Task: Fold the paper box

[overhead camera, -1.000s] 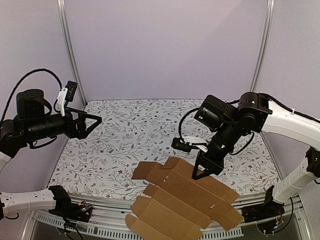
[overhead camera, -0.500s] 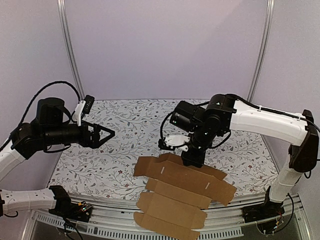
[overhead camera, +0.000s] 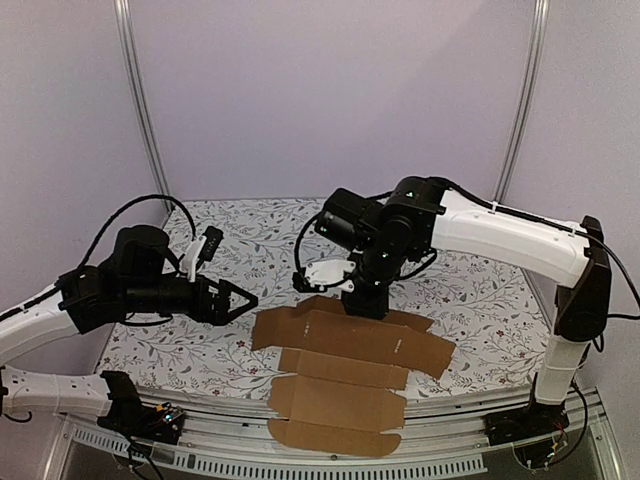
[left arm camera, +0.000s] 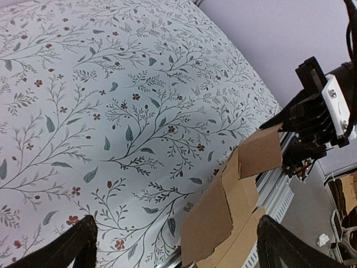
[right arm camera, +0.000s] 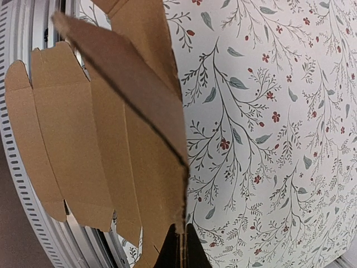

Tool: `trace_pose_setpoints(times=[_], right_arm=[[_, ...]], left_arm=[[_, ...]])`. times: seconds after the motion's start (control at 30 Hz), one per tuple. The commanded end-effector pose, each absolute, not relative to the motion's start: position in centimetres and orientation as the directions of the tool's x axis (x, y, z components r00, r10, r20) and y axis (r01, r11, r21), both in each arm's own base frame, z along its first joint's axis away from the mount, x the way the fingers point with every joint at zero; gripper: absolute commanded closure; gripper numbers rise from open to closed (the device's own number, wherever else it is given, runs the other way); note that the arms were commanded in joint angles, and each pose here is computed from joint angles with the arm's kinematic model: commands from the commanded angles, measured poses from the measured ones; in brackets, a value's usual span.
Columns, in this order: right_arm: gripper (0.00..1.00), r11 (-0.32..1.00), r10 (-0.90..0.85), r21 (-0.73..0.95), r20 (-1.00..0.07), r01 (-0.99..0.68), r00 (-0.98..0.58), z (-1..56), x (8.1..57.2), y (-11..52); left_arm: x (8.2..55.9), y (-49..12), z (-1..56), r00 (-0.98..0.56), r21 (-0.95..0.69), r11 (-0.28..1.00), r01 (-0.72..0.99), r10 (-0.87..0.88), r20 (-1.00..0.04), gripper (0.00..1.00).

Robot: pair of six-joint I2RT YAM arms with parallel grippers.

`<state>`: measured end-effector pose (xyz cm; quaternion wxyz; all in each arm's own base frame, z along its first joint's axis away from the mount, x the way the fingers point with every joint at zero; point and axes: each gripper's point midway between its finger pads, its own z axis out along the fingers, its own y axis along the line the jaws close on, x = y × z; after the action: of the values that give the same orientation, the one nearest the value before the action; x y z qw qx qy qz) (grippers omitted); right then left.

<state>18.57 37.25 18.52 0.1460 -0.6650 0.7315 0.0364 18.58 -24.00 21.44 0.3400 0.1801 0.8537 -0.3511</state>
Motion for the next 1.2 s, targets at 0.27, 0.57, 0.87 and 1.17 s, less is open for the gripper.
trace_pose_setpoints(times=[0.27,0.57,0.87,1.17], right_arm=[[1.0,0.089,-0.978,-0.086,-0.197,-0.992,-0.07,16.7,17.7,37.6],[1.0,0.113,-0.976,-0.079,-0.195,-0.99,-0.096,16.6,17.8,37.5],[1.0,0.134,-0.969,-0.041,-0.217,-0.99,-0.122,16.4,17.7,38.0],[1.0,0.15,-0.964,-0.034,-0.227,-0.988,-0.138,16.5,17.7,38.1]], left_arm=[[17.5,-27.0,19.0,-0.658,-0.387,0.681,0.621,0.185,-0.73,0.26],[17.2,-27.9,17.2,-0.62,-0.294,0.697,0.654,0.27,-0.737,0.43],[16.3,-28.6,15.8,-0.603,-0.251,0.688,0.681,0.333,-0.725,0.52],[16.0,-29.1,14.5,-0.604,-0.236,0.685,0.689,0.364,-0.709,0.71]])
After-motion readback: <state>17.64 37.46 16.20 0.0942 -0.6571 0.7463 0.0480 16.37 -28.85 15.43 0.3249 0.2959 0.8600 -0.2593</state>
